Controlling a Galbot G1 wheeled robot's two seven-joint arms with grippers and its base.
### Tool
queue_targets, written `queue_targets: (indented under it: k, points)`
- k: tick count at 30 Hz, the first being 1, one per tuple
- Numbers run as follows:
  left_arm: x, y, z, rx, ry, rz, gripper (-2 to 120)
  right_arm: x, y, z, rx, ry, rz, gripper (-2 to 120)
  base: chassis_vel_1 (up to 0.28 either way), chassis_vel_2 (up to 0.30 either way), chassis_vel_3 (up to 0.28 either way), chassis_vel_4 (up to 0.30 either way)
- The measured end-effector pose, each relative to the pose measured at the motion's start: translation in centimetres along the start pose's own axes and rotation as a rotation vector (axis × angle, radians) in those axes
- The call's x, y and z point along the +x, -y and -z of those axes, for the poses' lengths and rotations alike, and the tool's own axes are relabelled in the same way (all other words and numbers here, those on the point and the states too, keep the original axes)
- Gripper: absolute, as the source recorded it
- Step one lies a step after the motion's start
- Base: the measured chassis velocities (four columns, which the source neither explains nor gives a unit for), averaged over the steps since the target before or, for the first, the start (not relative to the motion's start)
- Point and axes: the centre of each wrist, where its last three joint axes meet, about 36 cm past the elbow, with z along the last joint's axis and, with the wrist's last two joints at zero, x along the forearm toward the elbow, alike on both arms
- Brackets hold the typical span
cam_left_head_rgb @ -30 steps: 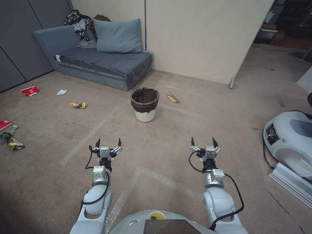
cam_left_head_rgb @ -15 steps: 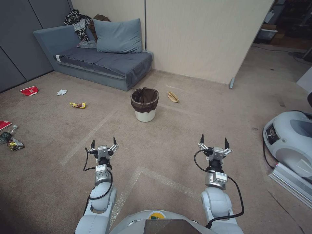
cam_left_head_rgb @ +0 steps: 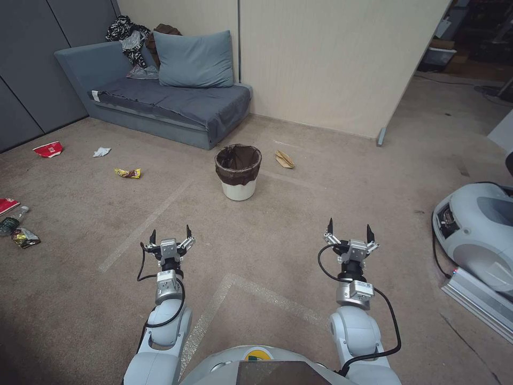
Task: Pick up the trash bin, then pick up the garbage from the floor and place it into the trash bin.
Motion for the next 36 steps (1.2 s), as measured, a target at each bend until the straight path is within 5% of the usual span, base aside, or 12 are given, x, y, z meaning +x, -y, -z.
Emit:
queue_targets:
  k: [21, 36]
  points:
    - [-0.05, -0.21, 0.43, -0.001, 0.006, -0.004, 100, -0.54, 0.75, 0.67, -0.021, 0.002, 0.022, 100, -0.013, 0.014, 0.015, -0.017]
    - [-0.01, -0.24, 0.68, 0.001, 0.011, -0.003, 100, -0.64, 0.60, 0.79, -0.027, 0.005, 0.026, 100, -0.216, 0.221, 0.224, -0.216]
